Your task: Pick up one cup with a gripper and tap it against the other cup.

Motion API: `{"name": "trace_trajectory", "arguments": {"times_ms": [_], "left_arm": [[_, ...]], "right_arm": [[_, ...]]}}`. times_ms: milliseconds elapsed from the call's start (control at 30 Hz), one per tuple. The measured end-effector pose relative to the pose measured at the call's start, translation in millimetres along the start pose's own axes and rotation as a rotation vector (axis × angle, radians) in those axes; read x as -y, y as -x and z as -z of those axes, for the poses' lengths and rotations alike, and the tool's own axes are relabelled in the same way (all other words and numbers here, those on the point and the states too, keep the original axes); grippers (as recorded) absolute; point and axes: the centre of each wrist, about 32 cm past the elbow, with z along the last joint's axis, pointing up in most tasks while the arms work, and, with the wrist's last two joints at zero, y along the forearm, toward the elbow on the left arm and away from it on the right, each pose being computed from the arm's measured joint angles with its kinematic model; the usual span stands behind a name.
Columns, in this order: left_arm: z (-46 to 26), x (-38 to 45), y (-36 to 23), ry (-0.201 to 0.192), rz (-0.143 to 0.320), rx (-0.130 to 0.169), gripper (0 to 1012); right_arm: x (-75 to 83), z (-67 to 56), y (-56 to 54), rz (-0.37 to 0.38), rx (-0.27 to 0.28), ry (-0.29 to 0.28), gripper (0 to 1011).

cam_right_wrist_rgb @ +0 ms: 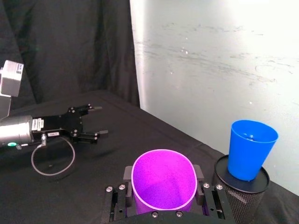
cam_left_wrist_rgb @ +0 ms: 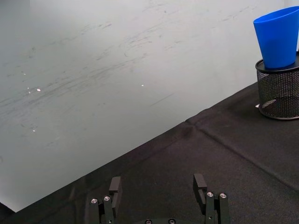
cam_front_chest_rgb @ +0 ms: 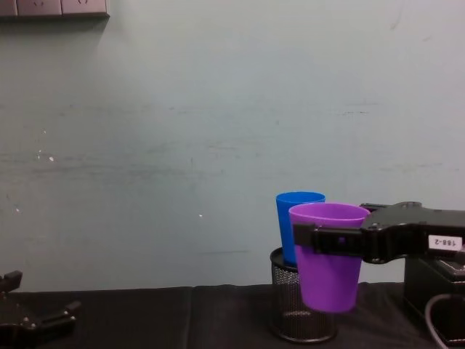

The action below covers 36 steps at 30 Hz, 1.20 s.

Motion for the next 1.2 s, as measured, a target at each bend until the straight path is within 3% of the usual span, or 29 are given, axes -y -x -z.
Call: {"name": "trace_trajectory", "arguments": {"times_ms": [167,500,700,1200], "left_arm": [[0.0,0.0,0.0,0.0,0.0,0.0,1000],[0.0,0.0,0.0,0.0,0.0,0.0,1000],[0.0,0.0,0.0,0.0,0.0,0.0,1000],[0.0,0.0,0.0,0.0,0.0,0.0,1000]], "right_arm": [[-7.4,4.3,-0.9,0.022,-0.011,0.023,734],[-30.3,16.7,-20.6,0.092,-0.047,0.048,734],[-45.3,24.9,-30.4,0.124,-0.058,0.015,734],[-61.7,27.8,-41.0,0.16,-0.04,-0.012,734]]}}
